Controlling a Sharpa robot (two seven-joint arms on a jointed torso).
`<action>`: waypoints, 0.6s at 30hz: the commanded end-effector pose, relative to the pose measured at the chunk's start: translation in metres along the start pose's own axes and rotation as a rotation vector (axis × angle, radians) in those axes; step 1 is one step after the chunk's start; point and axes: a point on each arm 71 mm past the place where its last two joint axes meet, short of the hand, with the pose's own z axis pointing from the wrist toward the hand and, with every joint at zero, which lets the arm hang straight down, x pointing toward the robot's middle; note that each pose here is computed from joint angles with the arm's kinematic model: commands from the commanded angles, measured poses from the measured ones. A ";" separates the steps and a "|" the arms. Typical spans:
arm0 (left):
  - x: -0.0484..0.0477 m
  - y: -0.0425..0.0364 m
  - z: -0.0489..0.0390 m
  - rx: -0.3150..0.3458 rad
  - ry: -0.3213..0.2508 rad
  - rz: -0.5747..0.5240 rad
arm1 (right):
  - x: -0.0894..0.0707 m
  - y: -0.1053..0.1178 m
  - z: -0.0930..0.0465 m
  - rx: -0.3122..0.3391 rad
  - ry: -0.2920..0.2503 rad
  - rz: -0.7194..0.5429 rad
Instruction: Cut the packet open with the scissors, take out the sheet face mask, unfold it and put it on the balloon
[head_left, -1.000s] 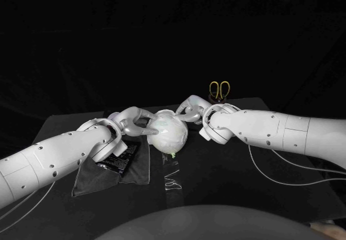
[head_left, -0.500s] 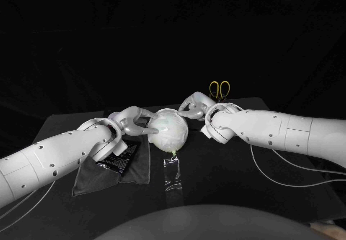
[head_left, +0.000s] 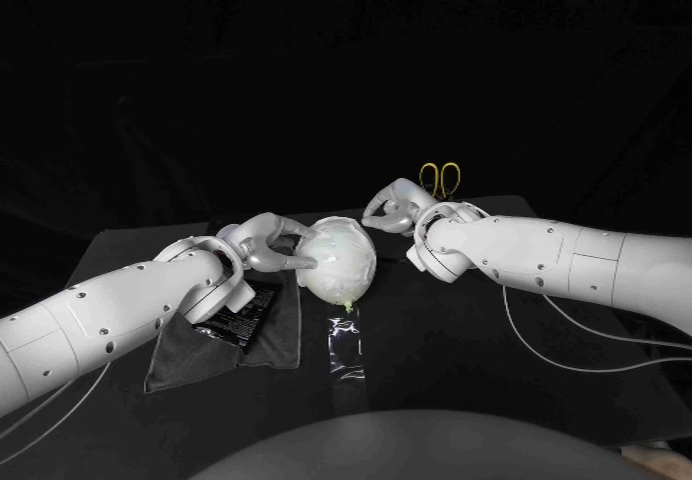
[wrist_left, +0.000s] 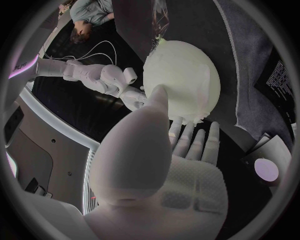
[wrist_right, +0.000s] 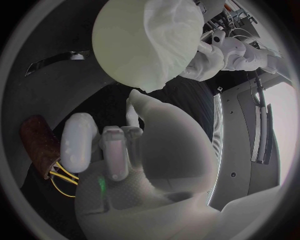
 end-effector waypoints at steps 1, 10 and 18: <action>0.0038 -0.0007 0.0003 0.001 0.023 -0.006 | 0.000 0.000 0.003 -0.004 0.020 -0.027; 0.0035 -0.0005 0.0001 0.001 0.023 -0.006 | -0.003 -0.001 0.007 -0.001 0.024 -0.036; 0.0034 -0.0005 -0.0001 0.000 0.023 -0.006 | 0.000 0.002 -0.001 -0.010 0.107 0.028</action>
